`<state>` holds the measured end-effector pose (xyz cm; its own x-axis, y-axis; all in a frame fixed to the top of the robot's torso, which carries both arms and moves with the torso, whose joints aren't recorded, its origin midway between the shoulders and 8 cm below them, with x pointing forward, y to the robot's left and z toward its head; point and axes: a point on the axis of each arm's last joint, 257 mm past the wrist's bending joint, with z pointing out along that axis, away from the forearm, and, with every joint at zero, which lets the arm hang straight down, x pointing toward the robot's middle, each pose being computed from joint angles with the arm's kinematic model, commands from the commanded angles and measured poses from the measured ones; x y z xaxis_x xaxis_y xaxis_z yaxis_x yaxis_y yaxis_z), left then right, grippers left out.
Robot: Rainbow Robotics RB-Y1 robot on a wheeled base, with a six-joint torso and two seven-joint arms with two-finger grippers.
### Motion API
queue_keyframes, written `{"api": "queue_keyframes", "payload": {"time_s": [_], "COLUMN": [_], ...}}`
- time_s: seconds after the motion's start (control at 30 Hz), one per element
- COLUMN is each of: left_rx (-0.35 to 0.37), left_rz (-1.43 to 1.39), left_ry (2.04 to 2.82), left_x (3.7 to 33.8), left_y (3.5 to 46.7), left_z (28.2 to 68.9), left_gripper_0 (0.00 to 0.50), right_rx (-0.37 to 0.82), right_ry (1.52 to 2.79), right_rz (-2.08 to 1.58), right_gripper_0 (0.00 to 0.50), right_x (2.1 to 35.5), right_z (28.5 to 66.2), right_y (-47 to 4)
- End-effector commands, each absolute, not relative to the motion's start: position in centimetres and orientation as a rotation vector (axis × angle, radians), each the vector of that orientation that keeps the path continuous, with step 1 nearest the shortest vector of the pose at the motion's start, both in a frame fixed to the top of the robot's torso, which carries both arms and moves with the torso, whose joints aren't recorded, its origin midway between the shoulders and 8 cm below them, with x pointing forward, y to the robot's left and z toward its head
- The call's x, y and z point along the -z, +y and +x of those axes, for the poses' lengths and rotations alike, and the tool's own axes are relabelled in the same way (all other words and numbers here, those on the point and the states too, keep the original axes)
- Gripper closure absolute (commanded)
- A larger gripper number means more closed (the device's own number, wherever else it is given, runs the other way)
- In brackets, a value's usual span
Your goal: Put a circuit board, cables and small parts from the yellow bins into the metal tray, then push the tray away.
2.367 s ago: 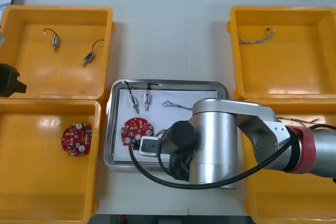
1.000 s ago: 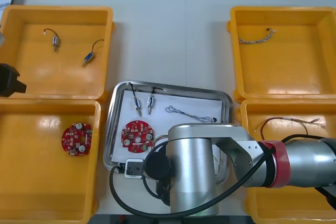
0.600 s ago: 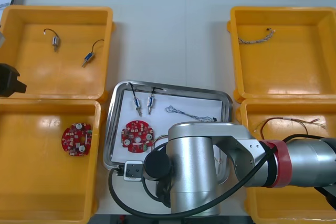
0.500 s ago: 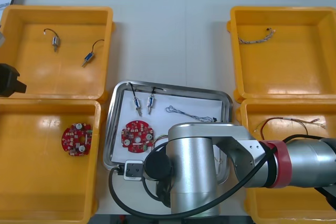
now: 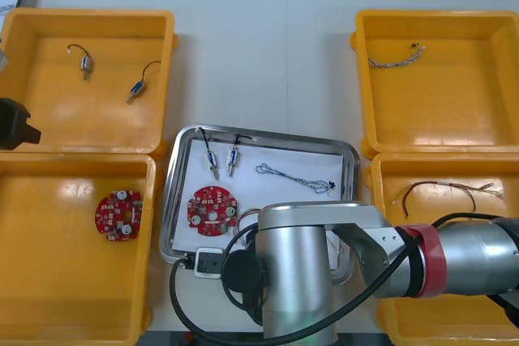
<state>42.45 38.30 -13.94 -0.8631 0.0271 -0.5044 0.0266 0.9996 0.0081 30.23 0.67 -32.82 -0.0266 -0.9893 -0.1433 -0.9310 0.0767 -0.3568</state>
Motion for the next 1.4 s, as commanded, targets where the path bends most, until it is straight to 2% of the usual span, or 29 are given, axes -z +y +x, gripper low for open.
{"api": "queue_keyframes", "payload": {"time_s": [0.03,0.37,0.4,0.43,0.47,0.5,0.53,0.6,0.97,1.4], "left_rx": [0.0,0.0,0.0,0.0,0.0,0.0,0.0,0.0,0.0,0.0], "left_rz": [-0.022,-0.022,-0.022,-0.022,-0.022,-0.022,-0.022,-0.022,-0.022,-0.022], "left_ry": [2.589,2.589,2.589,2.589,2.589,2.589,2.589,2.589,2.589,2.589], "left_x": [13.2,13.2,13.2,13.2,13.2,13.2,13.2,13.2,13.2,13.2], "left_y": [38.5,38.5,38.5,38.5,38.5,38.5,38.5,38.5,38.5,38.5], "left_z": [42.2,42.2,42.2,42.2,42.2,42.2,42.2,42.2,42.2,42.2], "left_gripper_0": [0.0,0.0,0.0,0.0,0.0,0.0,0.0,0.0,0.0,0.0], "right_rx": [0.188,0.185,0.184,0.183,0.184,0.185,0.186,0.197,0.269,0.375], "right_ry": [2.025,2.021,2.02,2.021,2.022,2.022,2.022,2.016,1.98,1.888], "right_rz": [-1.892,-1.878,-1.88,-1.878,-1.874,-1.873,-1.871,-1.862,-1.82,-1.744], "right_gripper_0": [0.0,0.0,0.062,0.208,0.287,0.287,0.484,0.5,0.5,0.5], "right_x": [33.6,34.1,34.1,34.1,34.0,34.1,34.0,33.9,32.5,29.4], "right_z": [28.9,28.8,28.8,28.8,28.9,28.9,28.9,29.3,32.1,37.4], "right_y": [2.2,2.5,2.6,2.6,2.6,2.6,2.6,2.5,1.8,0.6]}}
